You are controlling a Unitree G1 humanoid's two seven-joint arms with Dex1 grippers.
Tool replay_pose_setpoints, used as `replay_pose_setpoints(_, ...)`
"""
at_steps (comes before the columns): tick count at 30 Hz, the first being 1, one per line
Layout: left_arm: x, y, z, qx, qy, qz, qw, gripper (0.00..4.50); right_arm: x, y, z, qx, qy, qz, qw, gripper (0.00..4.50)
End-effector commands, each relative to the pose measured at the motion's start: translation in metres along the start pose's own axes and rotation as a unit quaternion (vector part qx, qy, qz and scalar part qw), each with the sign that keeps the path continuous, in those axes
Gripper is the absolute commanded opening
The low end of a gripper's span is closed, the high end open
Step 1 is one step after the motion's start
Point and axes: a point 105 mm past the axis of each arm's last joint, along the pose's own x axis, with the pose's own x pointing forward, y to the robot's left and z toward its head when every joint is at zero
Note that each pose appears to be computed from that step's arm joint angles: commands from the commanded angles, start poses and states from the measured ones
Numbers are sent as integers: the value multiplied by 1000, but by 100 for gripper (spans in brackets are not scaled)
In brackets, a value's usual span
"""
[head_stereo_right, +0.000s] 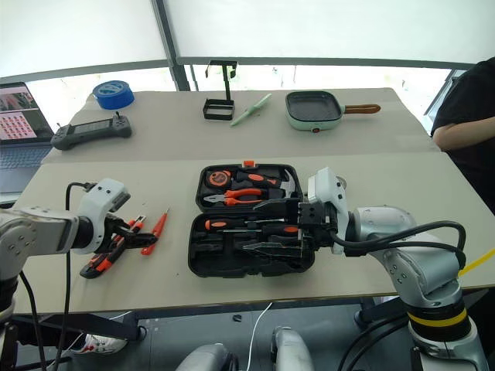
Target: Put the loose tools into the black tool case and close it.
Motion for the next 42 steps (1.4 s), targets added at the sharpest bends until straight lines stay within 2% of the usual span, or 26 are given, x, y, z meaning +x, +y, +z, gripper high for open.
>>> replay_pose_setpoints(1,13,-5,-2,-5,21,-8,1000,450,1,4,10,-31,-14,-5,999,446)
replay_pose_setpoints(3,19,-10,-4,-8,32,-20,999,450,2,2,11,-30,-18,-9,999,446)
replay_pose_setpoints(6,26,-12,-8,-3,49,-20,999,376,2,2,13,-29,-22,-14,999,450)
replay_pose_setpoints(10,31,-5,-17,-14,67,-1,998,242,1,3,14,-31,-23,-17,999,450)
replay_pose_setpoints(12,32,-5,-20,-16,71,-1,997,162,-1,4,12,-33,-17,-15,999,450)
replay_pose_setpoints(16,30,-2,-16,-8,55,-1,998,42,-7,6,8,-39,6,-12,999,450)
replay_pose_setpoints(19,21,1,6,67,-10,-7,998,42,-13,7,1,-35,30,-13,999,450)
replay_pose_setpoints(22,3,2,38,185,-92,-37,978,42,-20,11,-2,-29,45,-9,999,450)
replay_pose_setpoints(25,-16,-13,66,316,-153,-111,930,42,-25,11,-4,-30,56,-16,998,450)
replay_pose_setpoints(28,-25,-42,82,426,-176,-192,866,42,-29,6,-5,-21,51,-42,998,450)
replay_pose_setpoints(31,-16,-70,94,455,-173,-255,836,42,-31,4,-8,-13,52,-52,997,450)
replay_pose_setpoints(33,-6,-90,93,462,-151,-298,822,42,-31,6,-8,-12,52,-52,997,450)
replay_pose_setpoints(38,20,-110,78,474,-60,-335,812,42,-30,5,-10,-13,57,-73,996,450)
replay_pose_setpoints(40,28,-112,77,488,-53,-327,808,42,-29,4,-9,-2,48,-84,995,450)
replay_pose_setpoints(42,35,-112,73,476,-26,-325,817,42,-29,7,-7,10,36,-84,996,450)
